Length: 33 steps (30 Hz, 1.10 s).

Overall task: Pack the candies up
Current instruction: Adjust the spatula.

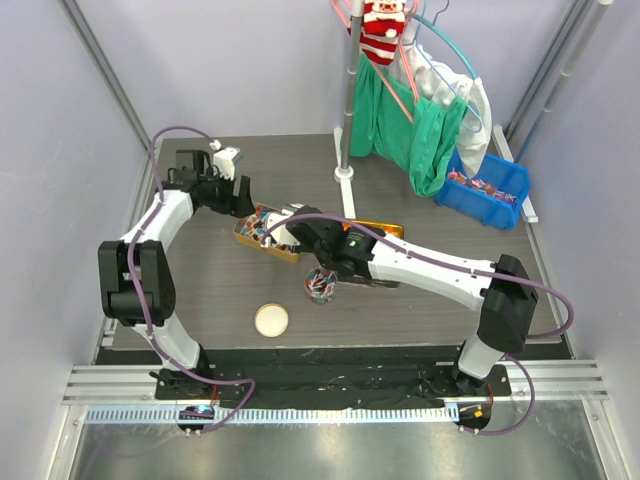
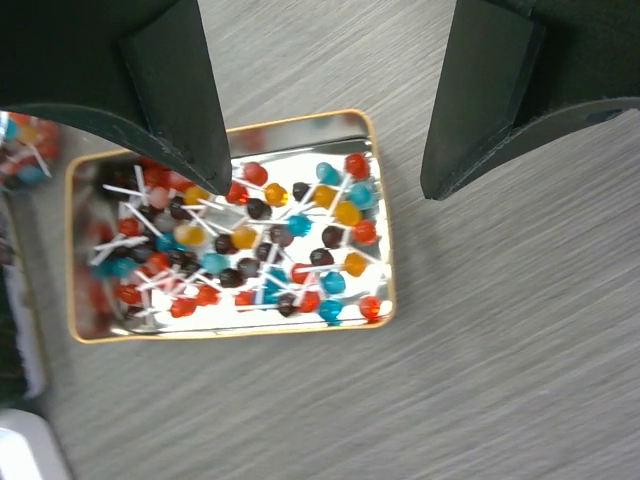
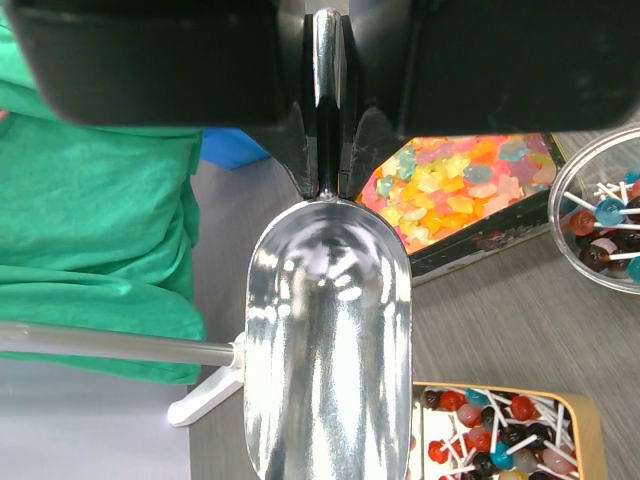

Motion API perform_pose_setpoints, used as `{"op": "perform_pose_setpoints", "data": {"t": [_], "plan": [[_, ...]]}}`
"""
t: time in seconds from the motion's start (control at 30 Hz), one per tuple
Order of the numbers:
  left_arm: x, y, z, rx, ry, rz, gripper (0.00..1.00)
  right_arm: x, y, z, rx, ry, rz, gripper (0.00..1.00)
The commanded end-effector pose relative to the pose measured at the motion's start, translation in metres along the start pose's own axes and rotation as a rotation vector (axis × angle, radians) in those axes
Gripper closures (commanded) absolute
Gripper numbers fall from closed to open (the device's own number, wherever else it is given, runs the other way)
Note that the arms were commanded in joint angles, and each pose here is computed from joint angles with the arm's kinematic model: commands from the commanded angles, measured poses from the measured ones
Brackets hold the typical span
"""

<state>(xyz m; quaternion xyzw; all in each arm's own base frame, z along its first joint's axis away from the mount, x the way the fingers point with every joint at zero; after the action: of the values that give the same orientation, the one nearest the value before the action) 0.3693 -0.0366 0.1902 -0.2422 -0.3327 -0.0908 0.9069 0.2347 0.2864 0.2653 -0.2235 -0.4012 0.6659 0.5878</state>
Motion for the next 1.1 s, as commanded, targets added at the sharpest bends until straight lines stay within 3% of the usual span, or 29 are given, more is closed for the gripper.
{"op": "perform_pose_setpoints", "data": {"t": [0.0,0.13,0.7,0.9,1.07], "plan": [[0.015,0.003,0.012,0.153,-0.085,-0.059,0.19,-0.001,-0.016,0.016,-0.081,-0.030,-0.039,0.99],[0.015,0.008,0.010,0.195,-0.063,-0.047,0.18,-0.001,-0.016,0.016,-0.078,-0.033,-0.044,0.99],[-0.006,0.024,-0.033,0.351,0.084,-0.095,0.33,0.000,-0.017,0.017,-0.078,-0.038,-0.053,0.99],[-0.014,0.021,-0.049,0.381,0.137,-0.132,0.47,0.000,-0.015,0.016,-0.072,-0.036,-0.039,0.99],[-0.019,0.024,-0.058,0.386,0.184,-0.128,0.52,0.000,-0.013,0.017,-0.059,-0.029,-0.012,0.99]]}}
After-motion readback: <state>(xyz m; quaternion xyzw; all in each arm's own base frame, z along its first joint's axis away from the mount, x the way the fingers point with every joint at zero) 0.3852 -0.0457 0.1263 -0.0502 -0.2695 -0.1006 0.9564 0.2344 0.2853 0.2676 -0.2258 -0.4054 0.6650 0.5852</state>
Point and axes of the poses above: each gripper's point midway between its finger pads, its own z axis back along the fingers, its own y axis along the line the jaws close on, x = y × z, the point moved 10 cm from there along z, back along the fingers, and after that the axes turned 13 degrees about z, right-handed, at the moved point
